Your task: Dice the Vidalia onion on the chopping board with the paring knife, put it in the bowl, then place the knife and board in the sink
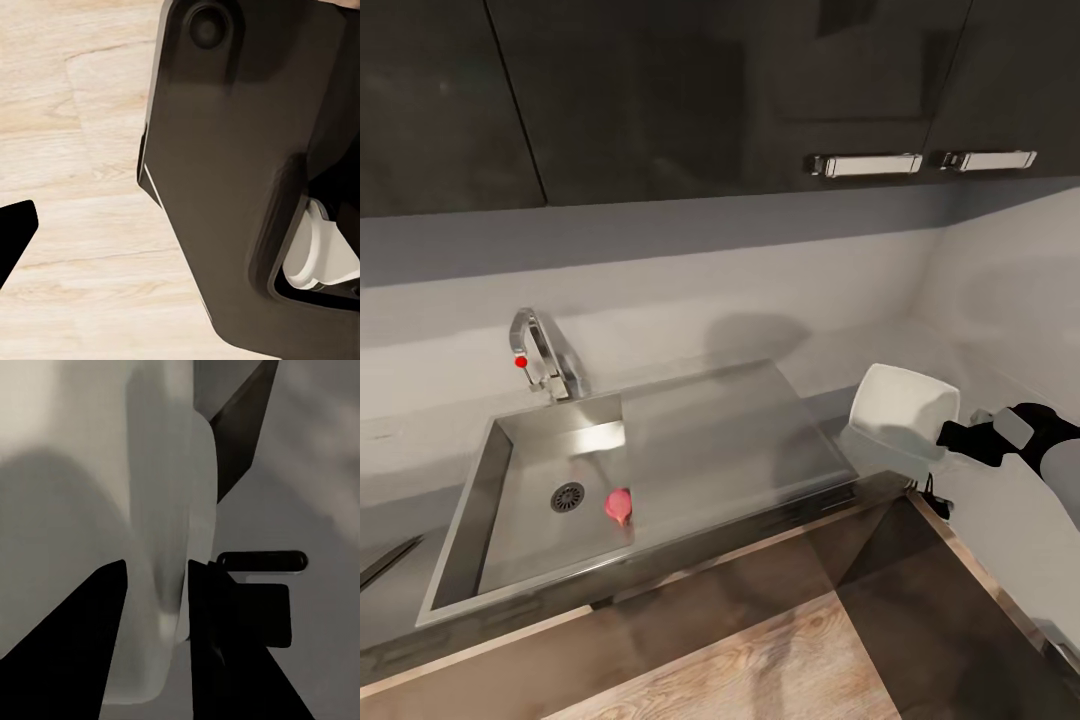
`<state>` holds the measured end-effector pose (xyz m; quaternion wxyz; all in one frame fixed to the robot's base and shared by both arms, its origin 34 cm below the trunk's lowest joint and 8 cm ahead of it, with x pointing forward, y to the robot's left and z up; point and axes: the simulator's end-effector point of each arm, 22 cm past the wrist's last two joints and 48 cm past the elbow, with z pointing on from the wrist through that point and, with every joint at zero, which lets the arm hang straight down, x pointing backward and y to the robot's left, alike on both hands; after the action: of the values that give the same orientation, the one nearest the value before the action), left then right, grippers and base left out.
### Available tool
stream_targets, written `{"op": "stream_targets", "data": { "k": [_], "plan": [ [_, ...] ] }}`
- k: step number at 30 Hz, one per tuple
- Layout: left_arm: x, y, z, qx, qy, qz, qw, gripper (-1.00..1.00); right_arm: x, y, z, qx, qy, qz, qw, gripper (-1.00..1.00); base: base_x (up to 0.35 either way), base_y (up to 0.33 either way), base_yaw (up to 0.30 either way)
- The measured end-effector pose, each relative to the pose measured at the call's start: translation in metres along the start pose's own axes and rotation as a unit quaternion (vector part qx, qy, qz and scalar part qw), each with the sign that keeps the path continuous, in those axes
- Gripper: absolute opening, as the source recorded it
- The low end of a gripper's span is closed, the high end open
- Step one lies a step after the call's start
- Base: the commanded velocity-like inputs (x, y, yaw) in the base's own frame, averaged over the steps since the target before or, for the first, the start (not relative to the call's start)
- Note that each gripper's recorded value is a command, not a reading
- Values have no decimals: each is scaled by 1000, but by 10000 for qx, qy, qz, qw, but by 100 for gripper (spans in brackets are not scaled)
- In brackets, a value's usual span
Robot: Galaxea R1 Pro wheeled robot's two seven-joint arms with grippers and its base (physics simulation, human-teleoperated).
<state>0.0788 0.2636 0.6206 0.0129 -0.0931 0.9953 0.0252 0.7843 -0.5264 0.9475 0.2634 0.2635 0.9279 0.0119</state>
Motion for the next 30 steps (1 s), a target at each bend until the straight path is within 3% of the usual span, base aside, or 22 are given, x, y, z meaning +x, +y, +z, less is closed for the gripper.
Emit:
{"op": "stream_targets", "data": {
  "k": [11, 20, 30],
  "plan": [
    [-4, 1, 1, 1, -56, 1, 10000, 100, -3, 1, -5, -16, -37, -13, 10000, -100, -37, 0, -51],
    [-10, 0, 1, 10, -131, 2, 9999, 100, -11, 21, -14, -388, -138, -22, 9992, -100, -15, 0, -38],
    [-16, 0, 1, 25, -211, 4, 9998, 100, -14, 28, -25, -437, -86, -43, 9990, -100, 0, 0, -1]
  ]
}}
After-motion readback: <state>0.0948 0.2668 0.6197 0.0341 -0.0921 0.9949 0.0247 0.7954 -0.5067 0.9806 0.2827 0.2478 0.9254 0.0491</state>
